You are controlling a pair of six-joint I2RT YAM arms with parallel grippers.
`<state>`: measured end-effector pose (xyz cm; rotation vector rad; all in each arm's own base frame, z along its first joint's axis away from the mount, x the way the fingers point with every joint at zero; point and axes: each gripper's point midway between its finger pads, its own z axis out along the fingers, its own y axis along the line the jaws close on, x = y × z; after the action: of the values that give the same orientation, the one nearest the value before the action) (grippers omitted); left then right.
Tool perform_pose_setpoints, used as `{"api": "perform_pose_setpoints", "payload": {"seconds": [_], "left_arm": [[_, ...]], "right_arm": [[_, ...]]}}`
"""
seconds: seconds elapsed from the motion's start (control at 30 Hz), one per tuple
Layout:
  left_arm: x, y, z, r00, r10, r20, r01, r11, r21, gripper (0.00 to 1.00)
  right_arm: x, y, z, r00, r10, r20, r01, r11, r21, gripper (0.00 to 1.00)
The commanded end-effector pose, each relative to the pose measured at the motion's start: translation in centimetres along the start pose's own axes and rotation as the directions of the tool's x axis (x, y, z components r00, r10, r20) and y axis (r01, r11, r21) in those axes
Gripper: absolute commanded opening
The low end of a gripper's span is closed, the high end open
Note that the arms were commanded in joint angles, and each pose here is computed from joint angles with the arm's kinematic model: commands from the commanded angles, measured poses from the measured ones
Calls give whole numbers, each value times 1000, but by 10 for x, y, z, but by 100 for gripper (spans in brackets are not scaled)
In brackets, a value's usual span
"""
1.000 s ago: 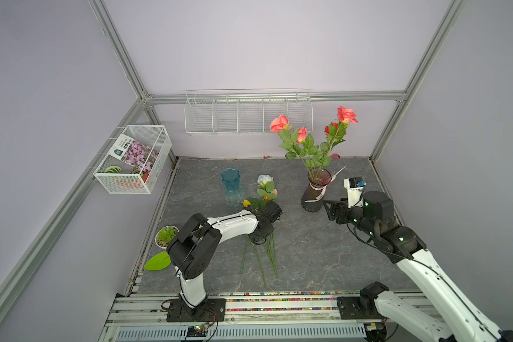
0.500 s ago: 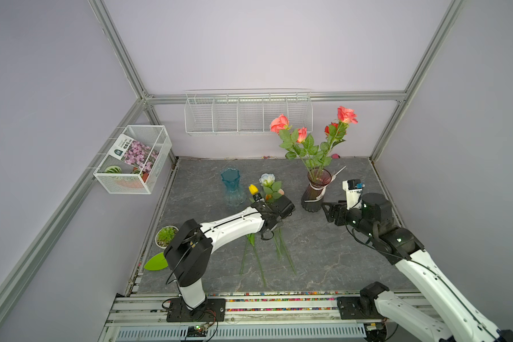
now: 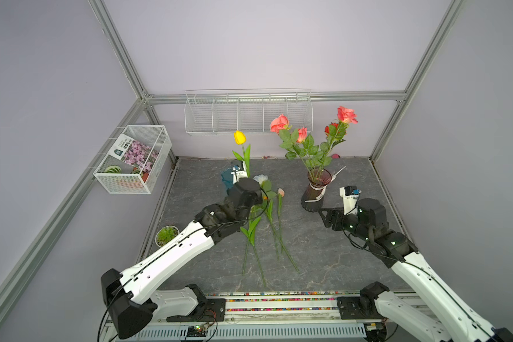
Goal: Arrange the flowers in different vases according to their variety
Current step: Pick up the flower at the center of the board, then insert the flower into the vase.
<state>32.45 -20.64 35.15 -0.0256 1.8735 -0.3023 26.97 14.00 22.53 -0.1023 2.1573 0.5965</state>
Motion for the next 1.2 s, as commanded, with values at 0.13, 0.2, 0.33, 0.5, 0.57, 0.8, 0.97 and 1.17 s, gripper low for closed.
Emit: {"api": "perform_pose_setpoints", "payload": {"seconds": [0.13, 0.2, 0.33, 0.5, 0.57, 0.8, 0.97, 1.17], "left_arm": [[-93, 11, -1, 924, 168, 342, -202, 977, 66, 0], [-107, 27, 12, 910, 186, 369, -214, 976, 34, 0], [-111, 40, 33, 851, 247, 464, -286, 958, 15, 0], [-96, 82, 74, 865, 219, 451, -243, 970, -5, 0], [-86, 94, 85, 868, 191, 459, -214, 977, -3, 0], [-35, 110, 117, 894, 121, 431, -142, 990, 18, 0], [-14, 110, 128, 913, 85, 399, -116, 992, 53, 0], [-37, 100, 131, 906, 94, 412, -133, 989, 66, 0]], "right_arm": [[13, 7, 3, 998, 60, -23, -61, 996, -68, 77], [19, 7, 4, 997, 68, -33, -71, 994, -78, 77], [27, 6, 3, 996, 75, -49, -79, 994, -82, 77], [36, 4, 4, 994, 80, -69, -86, 993, -85, 77], [40, 5, 6, 993, 83, -78, -91, 991, -95, 77], [51, 7, 19, 988, 102, -118, -117, 985, -127, 77], [57, 6, 25, 984, 104, -143, -123, 984, -129, 76], [59, 6, 28, 983, 103, -150, -123, 984, -128, 76]]}}
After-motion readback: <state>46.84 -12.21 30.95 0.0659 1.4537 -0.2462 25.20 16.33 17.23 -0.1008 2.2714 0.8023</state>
